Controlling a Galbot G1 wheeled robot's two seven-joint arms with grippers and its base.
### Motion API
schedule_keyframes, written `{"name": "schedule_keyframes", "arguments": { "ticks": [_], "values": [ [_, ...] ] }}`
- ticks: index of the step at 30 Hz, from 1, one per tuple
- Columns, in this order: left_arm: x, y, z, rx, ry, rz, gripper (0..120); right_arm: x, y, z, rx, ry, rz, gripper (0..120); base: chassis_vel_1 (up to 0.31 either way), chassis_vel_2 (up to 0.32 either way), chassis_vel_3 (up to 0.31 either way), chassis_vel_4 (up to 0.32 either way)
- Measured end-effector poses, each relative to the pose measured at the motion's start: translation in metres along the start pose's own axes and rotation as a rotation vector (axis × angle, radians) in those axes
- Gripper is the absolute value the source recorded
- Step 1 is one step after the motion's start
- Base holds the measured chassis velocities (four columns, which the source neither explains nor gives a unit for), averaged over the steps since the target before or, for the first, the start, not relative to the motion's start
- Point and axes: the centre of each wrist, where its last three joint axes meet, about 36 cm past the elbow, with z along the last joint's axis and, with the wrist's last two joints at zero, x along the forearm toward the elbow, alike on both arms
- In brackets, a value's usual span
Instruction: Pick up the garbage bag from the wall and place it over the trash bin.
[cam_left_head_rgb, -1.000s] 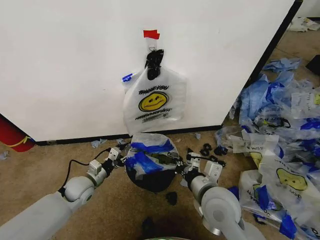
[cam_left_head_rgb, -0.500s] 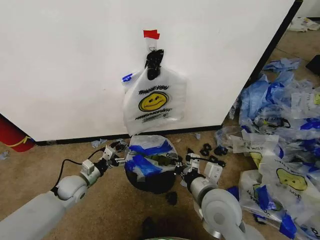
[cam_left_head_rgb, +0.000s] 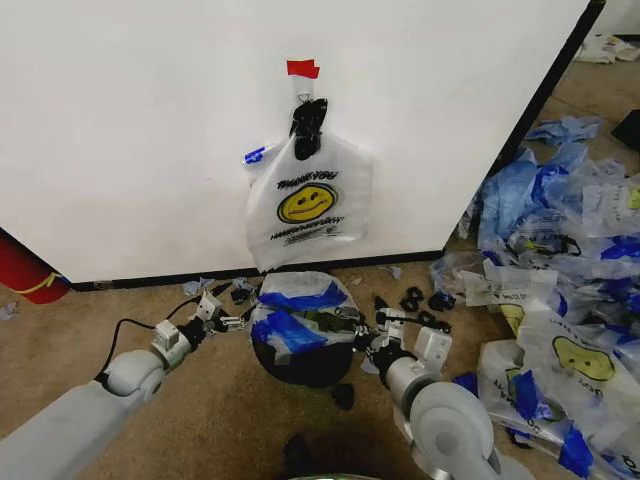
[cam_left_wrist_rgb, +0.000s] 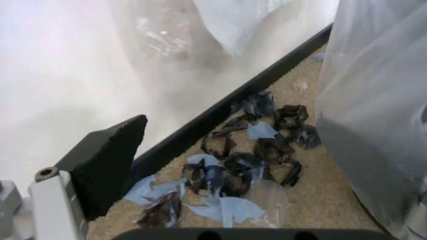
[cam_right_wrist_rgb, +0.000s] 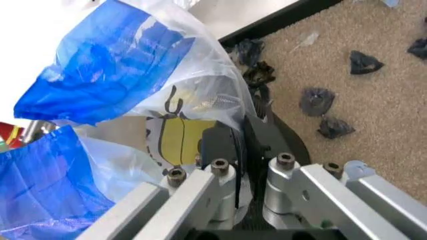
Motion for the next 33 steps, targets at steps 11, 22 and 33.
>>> {"name": "schedule_keyframes", "arguments": {
  "ticks": [11,22,33],
  "values": [
    [0.007,0.008,-0.028,0.045,-0.08,0.083,100,-0.001,-0.002,0.001,0.009,-0.008,0.003,0,0.0,0.0,0.0,0.0],
    [0.015,0.031,-0.05,-0.009,-0.089,0.113,100,0.0,-0.001,0.001,0.005,-0.01,0.001,0,0.0,0.0,0.0,0.0],
    [0.029,0.054,-0.06,-0.057,-0.091,0.167,100,0.001,-0.002,0.001,0.005,-0.014,0.002,0,0.0,0.0,0.0,0.0]
  ]
}}
